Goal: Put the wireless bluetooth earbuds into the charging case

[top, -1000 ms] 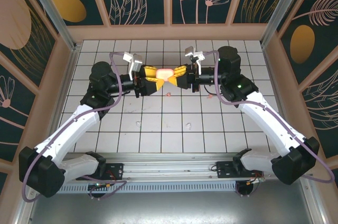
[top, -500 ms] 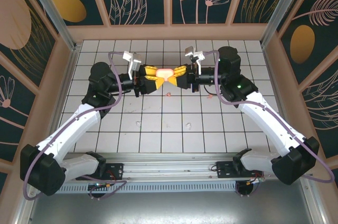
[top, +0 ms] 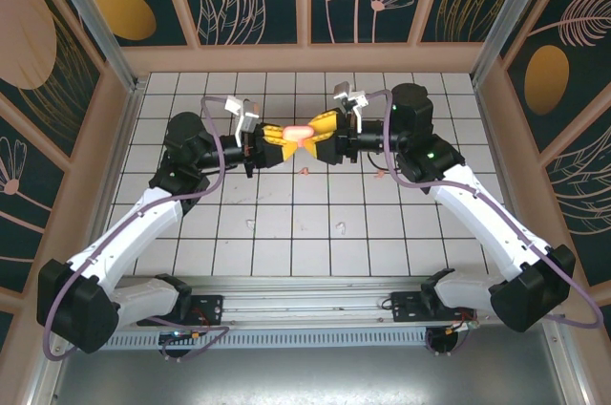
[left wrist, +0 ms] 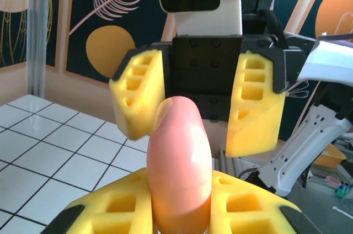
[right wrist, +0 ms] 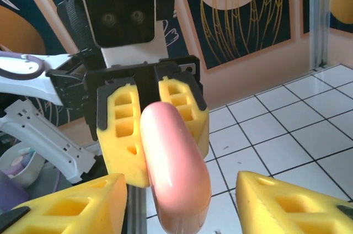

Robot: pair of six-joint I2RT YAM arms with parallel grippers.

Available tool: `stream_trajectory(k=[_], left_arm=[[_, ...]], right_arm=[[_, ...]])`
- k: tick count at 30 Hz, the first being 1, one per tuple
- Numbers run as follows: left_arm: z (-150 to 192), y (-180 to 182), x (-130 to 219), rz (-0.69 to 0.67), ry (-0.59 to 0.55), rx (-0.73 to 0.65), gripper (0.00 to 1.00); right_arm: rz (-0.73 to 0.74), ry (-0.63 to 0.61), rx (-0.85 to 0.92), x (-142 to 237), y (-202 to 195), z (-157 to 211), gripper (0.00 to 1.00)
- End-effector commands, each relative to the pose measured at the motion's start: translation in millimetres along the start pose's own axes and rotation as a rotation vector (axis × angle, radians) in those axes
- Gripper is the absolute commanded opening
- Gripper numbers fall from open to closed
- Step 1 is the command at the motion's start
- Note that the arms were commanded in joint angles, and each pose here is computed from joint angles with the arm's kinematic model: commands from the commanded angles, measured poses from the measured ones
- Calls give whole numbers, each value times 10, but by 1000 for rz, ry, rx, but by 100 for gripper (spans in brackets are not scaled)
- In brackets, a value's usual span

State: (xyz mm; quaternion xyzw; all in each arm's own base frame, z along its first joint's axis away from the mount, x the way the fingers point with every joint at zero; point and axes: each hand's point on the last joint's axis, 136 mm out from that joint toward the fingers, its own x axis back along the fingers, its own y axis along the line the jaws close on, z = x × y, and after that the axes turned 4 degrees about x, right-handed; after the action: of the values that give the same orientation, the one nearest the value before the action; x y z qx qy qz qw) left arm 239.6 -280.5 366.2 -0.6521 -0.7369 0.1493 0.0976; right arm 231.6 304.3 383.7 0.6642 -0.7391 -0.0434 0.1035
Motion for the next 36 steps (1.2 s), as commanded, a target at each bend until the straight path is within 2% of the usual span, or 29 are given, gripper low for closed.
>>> stream_trajectory(k=[1,8,14,17,21,32,36], left_arm=[[61,3,45,-23,6,-75,4],[118,23,43,-18,1,-95,2],[175,96,34,-36,8,-99,1],[217,136,18,-37,18,-97,1],[223,128,26,-37,15,-91,1],[219,26,119,-46,-25,-106,0],[233,85,131,-85,-25,-101,0]], right_arm=[[41,-29,51,44,1,-138,56],[101,10,29,-7,-203,-30,57],[66,35,17,-44,-191,38,58],[37,33,12,-28,-119,73,62],[78,49,-1,-30,-202,133,66],[123,91,-32,-100,-535,123,67],[108,75,-23,-82,-490,39,66]])
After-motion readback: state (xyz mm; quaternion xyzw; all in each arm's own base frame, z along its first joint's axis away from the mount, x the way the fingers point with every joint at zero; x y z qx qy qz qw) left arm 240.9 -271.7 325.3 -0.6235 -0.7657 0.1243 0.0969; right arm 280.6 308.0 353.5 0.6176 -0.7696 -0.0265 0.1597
